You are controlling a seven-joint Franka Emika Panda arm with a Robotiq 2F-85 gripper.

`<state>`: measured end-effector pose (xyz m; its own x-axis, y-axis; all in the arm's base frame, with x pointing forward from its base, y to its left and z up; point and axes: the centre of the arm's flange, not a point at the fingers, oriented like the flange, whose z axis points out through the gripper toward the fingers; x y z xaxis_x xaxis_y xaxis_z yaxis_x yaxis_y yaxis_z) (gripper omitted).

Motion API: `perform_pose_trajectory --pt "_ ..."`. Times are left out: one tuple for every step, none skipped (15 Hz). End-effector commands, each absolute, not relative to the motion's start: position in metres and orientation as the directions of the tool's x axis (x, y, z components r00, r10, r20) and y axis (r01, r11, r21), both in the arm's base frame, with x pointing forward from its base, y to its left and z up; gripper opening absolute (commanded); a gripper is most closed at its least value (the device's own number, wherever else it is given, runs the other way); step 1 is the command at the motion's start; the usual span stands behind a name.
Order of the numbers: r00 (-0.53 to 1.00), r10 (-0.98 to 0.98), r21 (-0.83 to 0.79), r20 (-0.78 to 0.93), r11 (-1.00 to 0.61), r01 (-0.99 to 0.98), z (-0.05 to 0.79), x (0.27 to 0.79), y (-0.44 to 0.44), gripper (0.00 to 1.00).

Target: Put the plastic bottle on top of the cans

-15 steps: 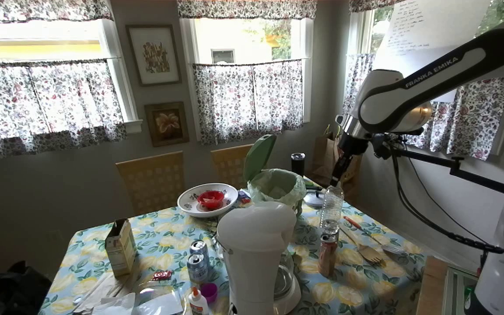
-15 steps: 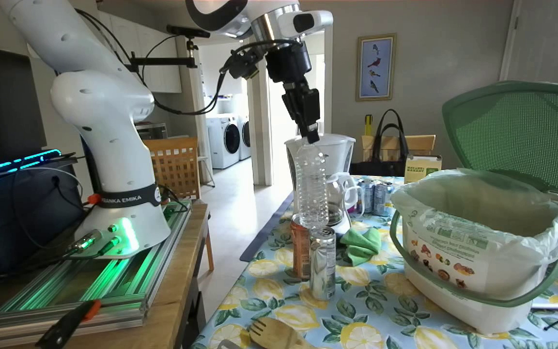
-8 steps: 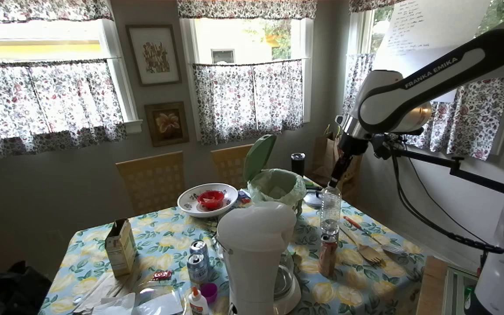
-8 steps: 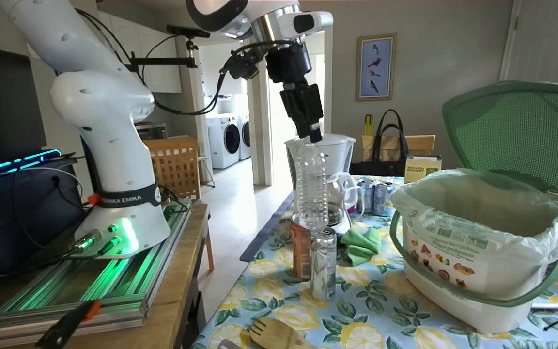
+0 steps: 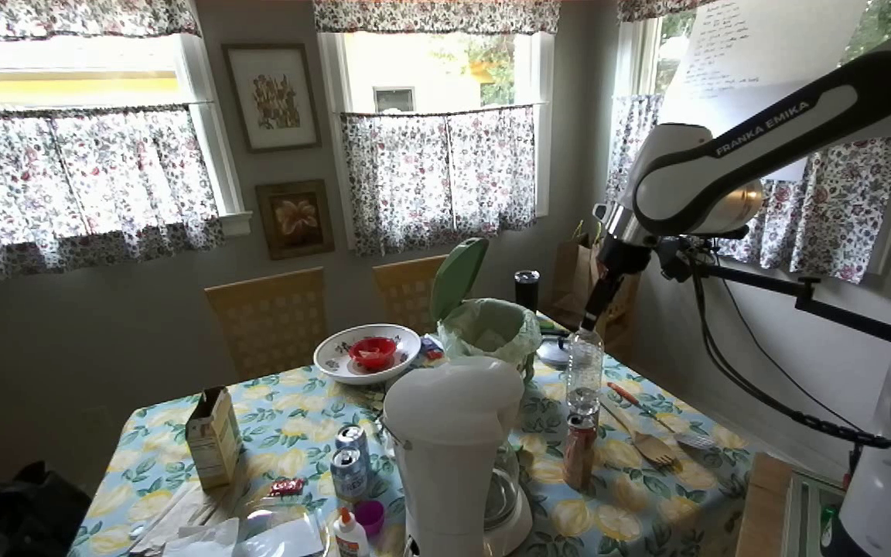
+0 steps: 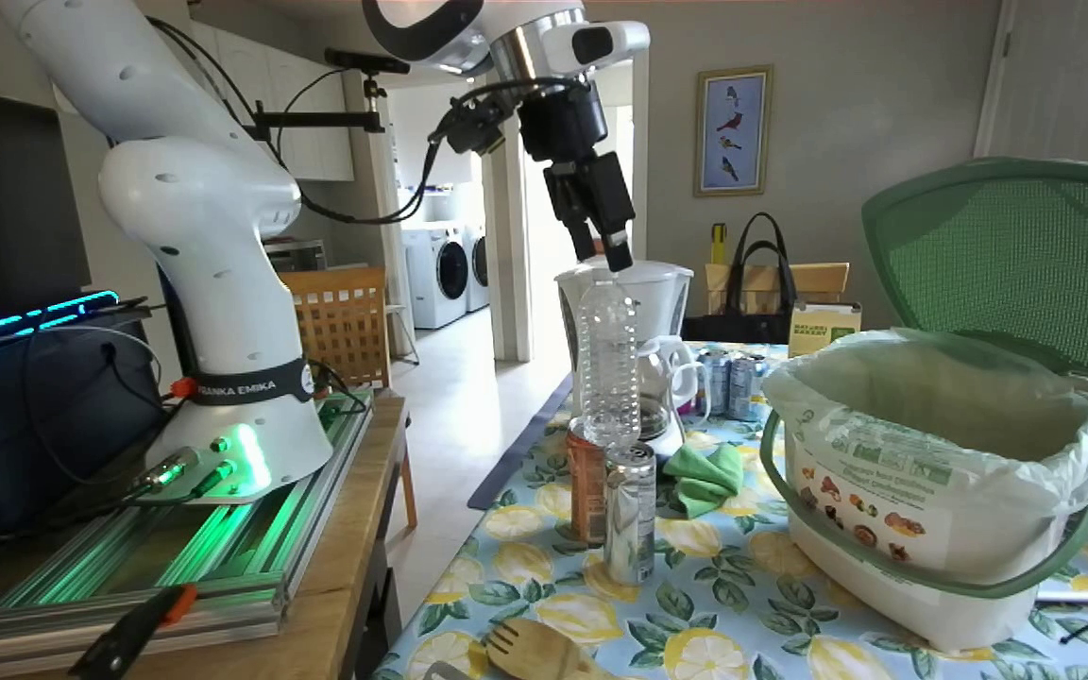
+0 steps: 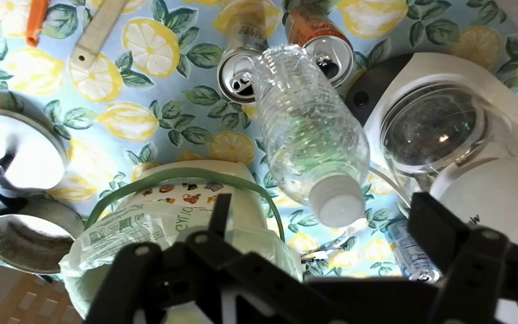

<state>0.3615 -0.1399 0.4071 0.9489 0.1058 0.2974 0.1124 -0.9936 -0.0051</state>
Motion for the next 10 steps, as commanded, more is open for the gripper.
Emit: perform_pose_trajectory --pt "0.955 0.067 0.001 0.290 -0.998 0.070 0.416 0.359 -0.143 1.00" --pt "0.955 0.058 -0.007 0.291 -0.998 0.063 0.420 0.358 -0.142 1.00" --pt "0.956 0.052 -0.015 0.289 -0.998 0.058 0.423 0.357 -0.141 1.00" --pt "0.957 0.043 -0.025 0.286 -0.998 0.052 0.427 0.355 -0.139 1.00" --pt "0.958 0.034 -0.032 0.284 -0.998 0.045 0.431 0.354 -0.138 1.00" --pt "0.960 0.024 -0.038 0.279 -0.999 0.036 0.436 0.353 -0.135 1.00" --pt "0.961 0.016 -0.039 0.276 -0.999 0.028 0.440 0.353 -0.133 1.00" --pt "0.962 0.002 -0.038 0.275 -0.999 0.013 0.444 0.353 -0.130 1.00" --pt "0.962 -0.013 -0.038 0.273 -0.999 -0.003 0.448 0.353 -0.126 1.00" --pt "0.960 -0.037 -0.030 0.276 -0.999 -0.030 0.452 0.353 -0.121 1.00"
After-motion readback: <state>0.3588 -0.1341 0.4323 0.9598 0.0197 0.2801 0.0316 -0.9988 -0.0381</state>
